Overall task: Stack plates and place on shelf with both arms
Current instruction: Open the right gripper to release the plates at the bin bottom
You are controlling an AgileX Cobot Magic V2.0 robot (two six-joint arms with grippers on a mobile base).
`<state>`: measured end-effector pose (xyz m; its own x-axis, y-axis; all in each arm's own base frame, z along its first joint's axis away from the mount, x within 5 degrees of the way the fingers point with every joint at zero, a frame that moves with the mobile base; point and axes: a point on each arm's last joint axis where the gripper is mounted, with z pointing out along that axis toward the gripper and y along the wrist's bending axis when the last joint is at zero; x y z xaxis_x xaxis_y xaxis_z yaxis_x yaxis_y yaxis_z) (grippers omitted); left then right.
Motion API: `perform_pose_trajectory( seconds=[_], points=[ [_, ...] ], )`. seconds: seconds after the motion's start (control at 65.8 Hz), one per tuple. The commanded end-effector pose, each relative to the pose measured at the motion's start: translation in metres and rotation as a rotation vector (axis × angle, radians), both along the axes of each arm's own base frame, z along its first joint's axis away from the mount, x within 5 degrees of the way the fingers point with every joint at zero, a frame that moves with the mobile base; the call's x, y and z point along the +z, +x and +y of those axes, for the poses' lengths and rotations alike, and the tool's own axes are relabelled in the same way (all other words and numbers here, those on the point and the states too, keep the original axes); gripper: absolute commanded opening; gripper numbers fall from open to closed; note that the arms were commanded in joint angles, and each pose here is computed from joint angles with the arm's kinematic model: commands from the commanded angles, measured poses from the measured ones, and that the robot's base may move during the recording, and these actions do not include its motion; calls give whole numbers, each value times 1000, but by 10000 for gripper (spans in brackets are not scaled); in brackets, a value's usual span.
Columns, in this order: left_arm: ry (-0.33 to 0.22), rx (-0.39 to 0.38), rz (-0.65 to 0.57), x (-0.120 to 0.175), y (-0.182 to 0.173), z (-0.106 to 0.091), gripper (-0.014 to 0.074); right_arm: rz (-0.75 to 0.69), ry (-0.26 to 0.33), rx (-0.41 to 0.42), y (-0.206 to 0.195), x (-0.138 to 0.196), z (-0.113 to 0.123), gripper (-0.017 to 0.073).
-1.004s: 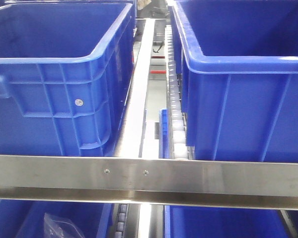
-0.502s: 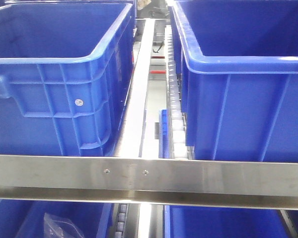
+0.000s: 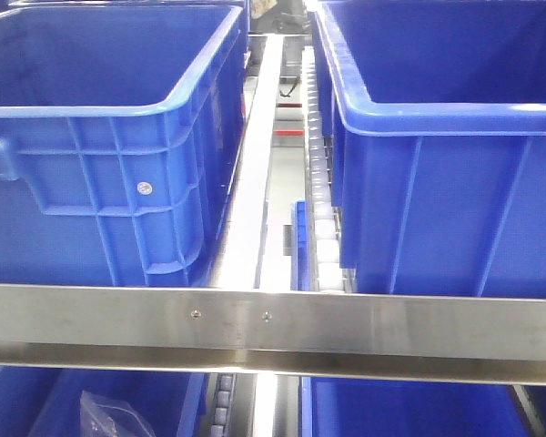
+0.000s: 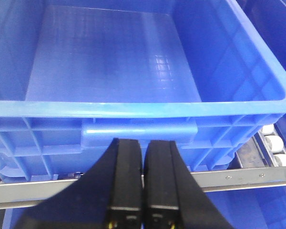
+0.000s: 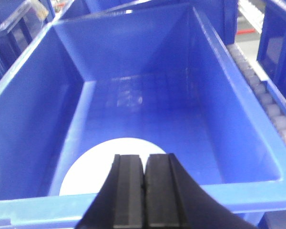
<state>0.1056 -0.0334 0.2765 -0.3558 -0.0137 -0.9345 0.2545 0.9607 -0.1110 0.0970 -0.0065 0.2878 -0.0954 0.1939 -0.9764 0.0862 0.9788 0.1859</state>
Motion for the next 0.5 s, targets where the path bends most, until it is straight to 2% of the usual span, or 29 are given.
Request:
perform_pose_trajectory(
  seconds=[0.0, 0.228, 0.395, 0.487],
  points=[
    [-45, -1, -100, 17, 4, -1, 87, -107, -15, -4, 0, 16, 0, 55],
    [-45, -1, -100, 17, 4, -1, 87, -102, -15, -4, 0, 16, 0, 55],
    [-45, -1, -100, 17, 4, -1, 87, -35, -8, -5, 0, 9, -1, 55],
    [-45, -1, -100, 17, 4, -1, 87, -74, -10, -11, -12, 4, 0, 55]
  ],
)
